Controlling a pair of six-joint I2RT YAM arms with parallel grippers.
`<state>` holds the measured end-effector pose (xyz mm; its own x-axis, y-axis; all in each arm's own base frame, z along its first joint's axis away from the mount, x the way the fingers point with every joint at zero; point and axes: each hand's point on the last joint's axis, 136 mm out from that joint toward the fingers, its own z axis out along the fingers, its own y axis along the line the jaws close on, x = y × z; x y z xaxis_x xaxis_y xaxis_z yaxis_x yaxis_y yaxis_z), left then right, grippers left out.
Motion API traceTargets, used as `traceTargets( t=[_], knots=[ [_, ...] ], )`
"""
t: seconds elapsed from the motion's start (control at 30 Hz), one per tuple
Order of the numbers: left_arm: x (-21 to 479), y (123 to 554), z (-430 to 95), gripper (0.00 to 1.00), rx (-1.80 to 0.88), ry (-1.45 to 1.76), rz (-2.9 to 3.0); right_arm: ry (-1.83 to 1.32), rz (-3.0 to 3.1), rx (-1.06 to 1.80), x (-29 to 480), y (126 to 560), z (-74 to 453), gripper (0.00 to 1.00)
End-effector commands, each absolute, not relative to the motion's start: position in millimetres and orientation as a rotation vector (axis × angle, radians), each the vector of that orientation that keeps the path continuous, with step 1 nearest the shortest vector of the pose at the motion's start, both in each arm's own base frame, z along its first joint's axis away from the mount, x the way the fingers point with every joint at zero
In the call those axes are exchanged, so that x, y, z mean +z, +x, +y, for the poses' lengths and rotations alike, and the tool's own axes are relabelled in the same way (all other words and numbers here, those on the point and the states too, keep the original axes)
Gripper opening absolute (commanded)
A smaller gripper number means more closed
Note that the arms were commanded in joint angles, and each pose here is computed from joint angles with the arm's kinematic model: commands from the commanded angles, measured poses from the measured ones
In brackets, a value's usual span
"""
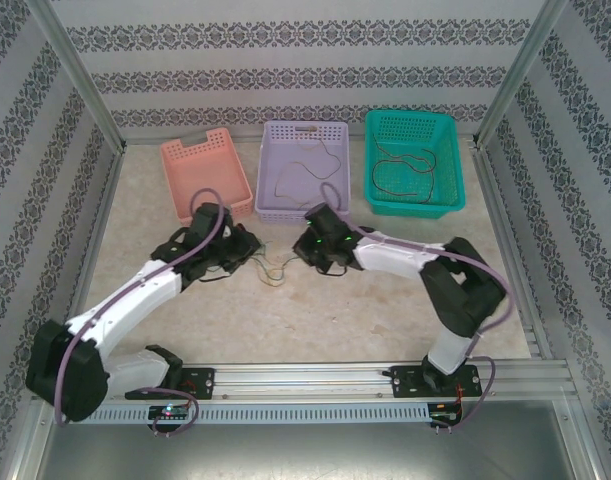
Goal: Untangle the cables
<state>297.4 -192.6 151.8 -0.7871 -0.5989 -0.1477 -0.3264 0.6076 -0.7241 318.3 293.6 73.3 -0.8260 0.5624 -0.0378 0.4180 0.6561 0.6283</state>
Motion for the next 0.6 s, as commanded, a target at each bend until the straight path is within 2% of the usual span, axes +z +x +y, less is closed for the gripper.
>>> traceTargets(
  t=[0.0, 0.07, 0.1, 0.17, 0.23, 0.3, 0.43, 0.57],
  knots=[
    [153, 310, -215, 0.48, -1.054, -0.761, 2.434, 0.771, 2.621, 0.713, 73, 316, 240, 0.0],
    [153, 310, -207, 0.65, -0.949, -0.741, 2.465, 0.777, 2.617, 0.649, 73, 313, 217, 0.0],
    [157, 310, -196, 0.7, -0.875, -0.737, 2.464, 0.779, 2.621, 0.613, 71, 311, 205, 0.0],
    [165, 307, -170, 0.72, -0.751, -0.747, 2.449, 0.774, 2.649, 0.563, 65, 309, 188, 0.0],
    [170, 301, -138, 0.72, -0.647, -0.798, 2.427, 0.695, 2.667, 0.522, 69, 311, 179, 0.16],
    [173, 291, -102, 0.71, -0.547, -0.871, 2.404, 0.465, 2.636, 0.448, 97, 317, 186, 0.31],
    [172, 261, -35, 0.68, -0.318, -1.051, 2.384, -0.105, 2.558, 0.47, 146, 315, 265, 0.41],
    [169, 237, -8, 0.67, -0.225, -1.199, 2.346, -0.687, 2.456, 0.717, 159, 280, 387, 0.49]
  ],
)
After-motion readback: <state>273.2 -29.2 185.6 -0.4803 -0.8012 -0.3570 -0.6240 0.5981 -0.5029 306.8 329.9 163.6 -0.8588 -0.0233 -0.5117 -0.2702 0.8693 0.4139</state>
